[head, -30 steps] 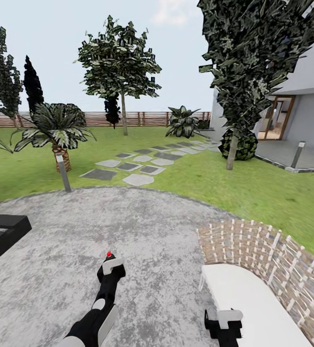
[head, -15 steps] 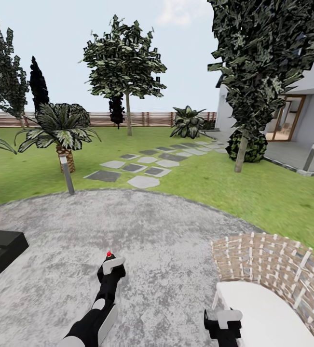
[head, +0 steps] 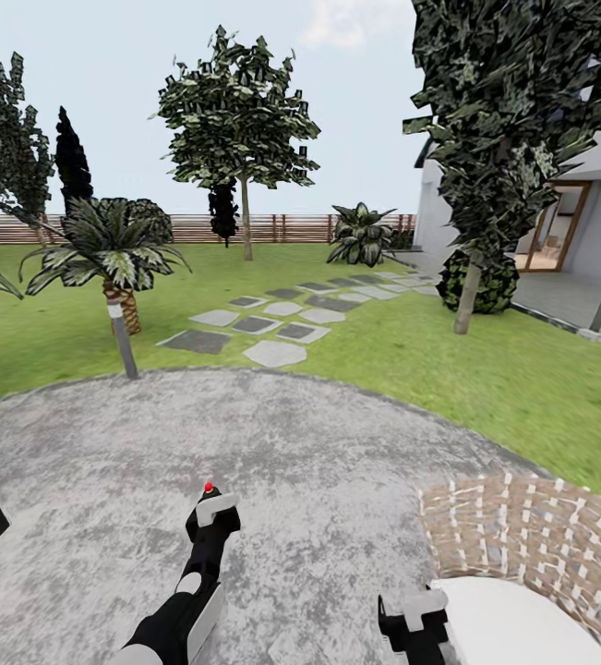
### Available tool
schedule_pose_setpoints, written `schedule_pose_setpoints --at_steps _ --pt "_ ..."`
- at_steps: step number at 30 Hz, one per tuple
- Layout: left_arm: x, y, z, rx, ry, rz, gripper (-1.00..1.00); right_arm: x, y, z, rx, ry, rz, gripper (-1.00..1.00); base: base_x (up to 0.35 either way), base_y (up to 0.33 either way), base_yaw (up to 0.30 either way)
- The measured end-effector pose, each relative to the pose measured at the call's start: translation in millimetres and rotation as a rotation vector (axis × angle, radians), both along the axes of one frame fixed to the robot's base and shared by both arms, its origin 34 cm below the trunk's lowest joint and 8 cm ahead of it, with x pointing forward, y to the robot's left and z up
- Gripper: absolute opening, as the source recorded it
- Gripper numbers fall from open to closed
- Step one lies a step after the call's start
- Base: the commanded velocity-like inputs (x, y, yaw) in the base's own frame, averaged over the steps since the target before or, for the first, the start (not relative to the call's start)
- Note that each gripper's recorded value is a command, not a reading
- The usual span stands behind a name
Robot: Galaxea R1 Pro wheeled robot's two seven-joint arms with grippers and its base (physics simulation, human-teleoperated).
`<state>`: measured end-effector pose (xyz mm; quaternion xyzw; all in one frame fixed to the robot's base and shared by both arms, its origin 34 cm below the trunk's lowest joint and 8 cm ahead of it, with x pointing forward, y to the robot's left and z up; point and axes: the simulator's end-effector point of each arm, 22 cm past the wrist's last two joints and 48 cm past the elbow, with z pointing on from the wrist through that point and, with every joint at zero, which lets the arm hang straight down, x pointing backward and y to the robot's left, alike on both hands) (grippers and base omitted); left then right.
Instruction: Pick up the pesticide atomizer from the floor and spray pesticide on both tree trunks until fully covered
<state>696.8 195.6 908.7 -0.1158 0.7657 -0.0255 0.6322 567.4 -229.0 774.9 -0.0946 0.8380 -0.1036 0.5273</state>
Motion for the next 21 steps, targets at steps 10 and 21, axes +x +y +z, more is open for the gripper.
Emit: schedule_pose_setpoints --at_steps 10,21 --pt "-0.1 0.0 -0.1 0.000 0.000 0.000 -1.00 -0.1 -0.8 -0.1 0.001 0.000 -0.002 1.00 0.350 0.090 0.007" --pt "0.0 0.0 0.7 0.000 -0.001 0.000 -1.00 0.2 -0.6 0.6 0.001 -0.002 -0.002 1.00 0.350 0.105 0.081"
